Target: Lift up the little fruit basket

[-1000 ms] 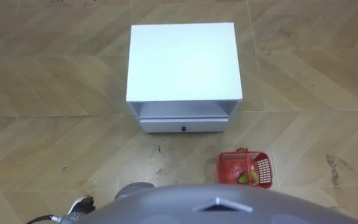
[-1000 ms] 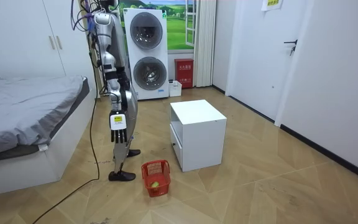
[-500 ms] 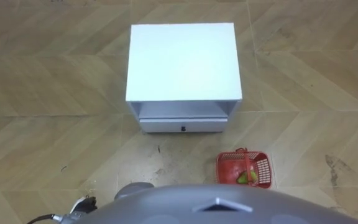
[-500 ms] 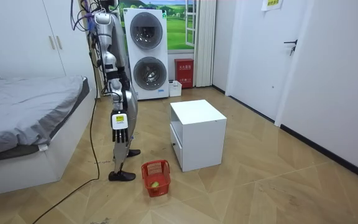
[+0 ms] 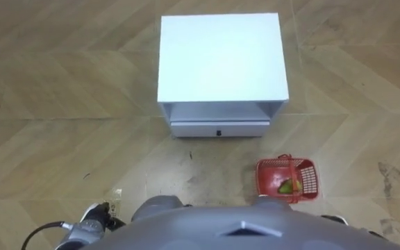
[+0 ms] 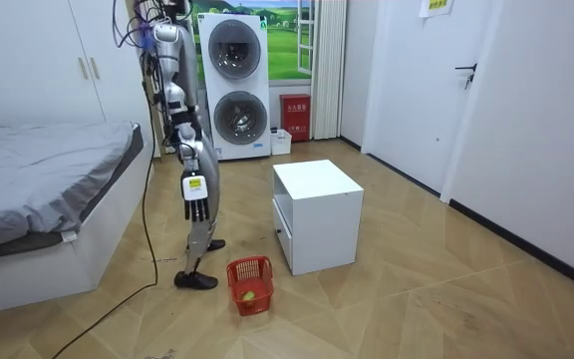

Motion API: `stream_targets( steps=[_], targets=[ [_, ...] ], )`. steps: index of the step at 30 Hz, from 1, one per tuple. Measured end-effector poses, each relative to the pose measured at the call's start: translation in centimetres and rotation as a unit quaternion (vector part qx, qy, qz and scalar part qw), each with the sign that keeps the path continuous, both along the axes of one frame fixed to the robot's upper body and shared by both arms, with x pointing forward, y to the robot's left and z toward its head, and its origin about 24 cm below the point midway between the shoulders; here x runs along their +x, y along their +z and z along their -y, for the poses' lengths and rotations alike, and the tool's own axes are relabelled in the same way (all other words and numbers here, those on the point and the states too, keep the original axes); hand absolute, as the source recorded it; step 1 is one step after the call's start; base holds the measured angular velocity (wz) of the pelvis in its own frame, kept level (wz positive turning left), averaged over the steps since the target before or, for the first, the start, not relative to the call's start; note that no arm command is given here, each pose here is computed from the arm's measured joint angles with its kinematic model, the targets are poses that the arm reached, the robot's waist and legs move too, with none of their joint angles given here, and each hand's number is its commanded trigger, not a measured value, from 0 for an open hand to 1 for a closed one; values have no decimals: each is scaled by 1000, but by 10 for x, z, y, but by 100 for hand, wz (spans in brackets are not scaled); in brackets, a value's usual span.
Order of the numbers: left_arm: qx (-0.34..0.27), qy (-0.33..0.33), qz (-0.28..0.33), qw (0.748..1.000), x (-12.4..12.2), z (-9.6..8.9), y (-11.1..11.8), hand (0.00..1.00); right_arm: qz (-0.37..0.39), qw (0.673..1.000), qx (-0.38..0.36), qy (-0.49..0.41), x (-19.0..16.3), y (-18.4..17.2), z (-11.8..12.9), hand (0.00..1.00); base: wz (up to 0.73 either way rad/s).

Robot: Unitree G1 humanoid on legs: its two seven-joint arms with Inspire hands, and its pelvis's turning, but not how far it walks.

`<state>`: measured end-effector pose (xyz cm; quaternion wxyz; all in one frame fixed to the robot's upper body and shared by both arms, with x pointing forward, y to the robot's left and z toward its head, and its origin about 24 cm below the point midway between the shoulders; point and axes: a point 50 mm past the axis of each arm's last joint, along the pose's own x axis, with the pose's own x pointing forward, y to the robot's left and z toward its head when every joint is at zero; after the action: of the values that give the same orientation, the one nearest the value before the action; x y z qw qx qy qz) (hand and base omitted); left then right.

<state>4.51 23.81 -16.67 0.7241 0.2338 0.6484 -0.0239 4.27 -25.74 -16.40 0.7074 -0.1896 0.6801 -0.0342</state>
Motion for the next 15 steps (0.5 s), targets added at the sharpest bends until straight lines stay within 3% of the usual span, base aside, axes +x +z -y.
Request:
stream_targets(
  steps=[3,6,10,13,15],
  targets=[
    [19,-1,17,1000,8,-12,4,0,12,1000,2,-1,10,1,-2,0,10],
    [32,0,36,999,19,-23,9,0,62,998,-4,-18,42,6,0,0,-14],
    [57,-17,89,994,57,-32,19,0,171,984,-8,-38,108,26,2,0,6],
    [73,-20,128,989,86,-34,27,0,229,973,-8,-41,140,40,2,0,15],
    [68,-13,144,987,93,-32,29,0,248,968,-5,-46,148,44,1,0,27]
  ],
)
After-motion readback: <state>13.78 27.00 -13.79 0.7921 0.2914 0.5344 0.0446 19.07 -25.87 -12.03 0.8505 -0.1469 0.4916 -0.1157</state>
